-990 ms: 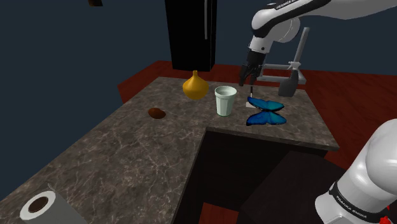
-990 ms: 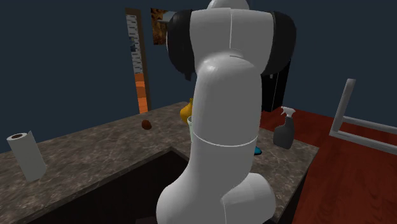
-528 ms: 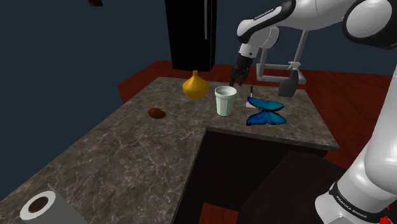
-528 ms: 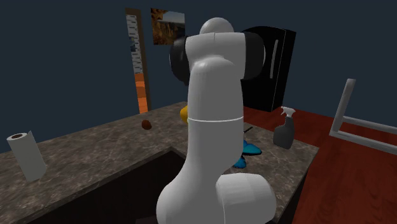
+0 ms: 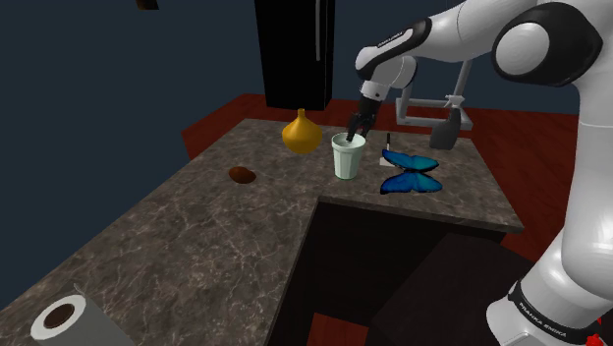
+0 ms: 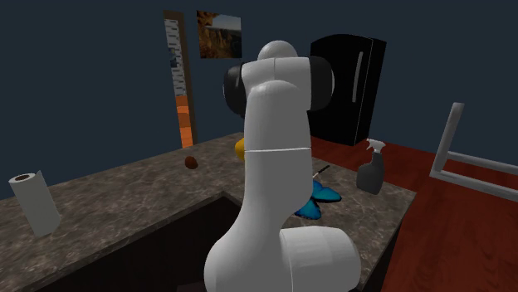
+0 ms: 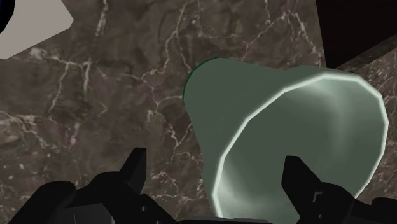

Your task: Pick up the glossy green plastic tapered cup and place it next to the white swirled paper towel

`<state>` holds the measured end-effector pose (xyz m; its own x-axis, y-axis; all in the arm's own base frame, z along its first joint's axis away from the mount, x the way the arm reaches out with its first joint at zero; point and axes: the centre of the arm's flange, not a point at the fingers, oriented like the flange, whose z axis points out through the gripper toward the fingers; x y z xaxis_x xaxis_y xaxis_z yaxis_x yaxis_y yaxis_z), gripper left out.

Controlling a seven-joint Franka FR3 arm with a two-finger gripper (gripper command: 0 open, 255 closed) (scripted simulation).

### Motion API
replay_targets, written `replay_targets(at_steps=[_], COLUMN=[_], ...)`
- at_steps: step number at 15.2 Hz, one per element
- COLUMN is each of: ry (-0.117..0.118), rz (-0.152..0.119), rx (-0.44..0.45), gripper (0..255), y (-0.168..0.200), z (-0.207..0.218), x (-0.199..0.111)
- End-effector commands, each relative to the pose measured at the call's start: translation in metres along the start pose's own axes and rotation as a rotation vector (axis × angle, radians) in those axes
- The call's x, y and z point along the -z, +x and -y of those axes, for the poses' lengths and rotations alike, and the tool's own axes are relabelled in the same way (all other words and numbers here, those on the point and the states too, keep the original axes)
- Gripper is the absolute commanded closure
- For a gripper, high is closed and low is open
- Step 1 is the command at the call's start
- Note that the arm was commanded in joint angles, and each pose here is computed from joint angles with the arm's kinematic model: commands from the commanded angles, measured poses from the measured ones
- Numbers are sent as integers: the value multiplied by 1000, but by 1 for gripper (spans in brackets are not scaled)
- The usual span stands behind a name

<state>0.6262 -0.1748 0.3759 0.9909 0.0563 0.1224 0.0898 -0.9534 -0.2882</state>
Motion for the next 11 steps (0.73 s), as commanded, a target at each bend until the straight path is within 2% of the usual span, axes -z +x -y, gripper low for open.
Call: replay_targets(at_steps=[1, 9, 10, 11], ry=[0, 0, 0, 0], rz=[0, 0, 0, 0], rx=[0, 0, 0, 0], gripper=[0, 0, 255, 255], y=[0, 0, 0, 0], z=[-1, -1, -1, -1], x=[-11, -14, -14, -14])
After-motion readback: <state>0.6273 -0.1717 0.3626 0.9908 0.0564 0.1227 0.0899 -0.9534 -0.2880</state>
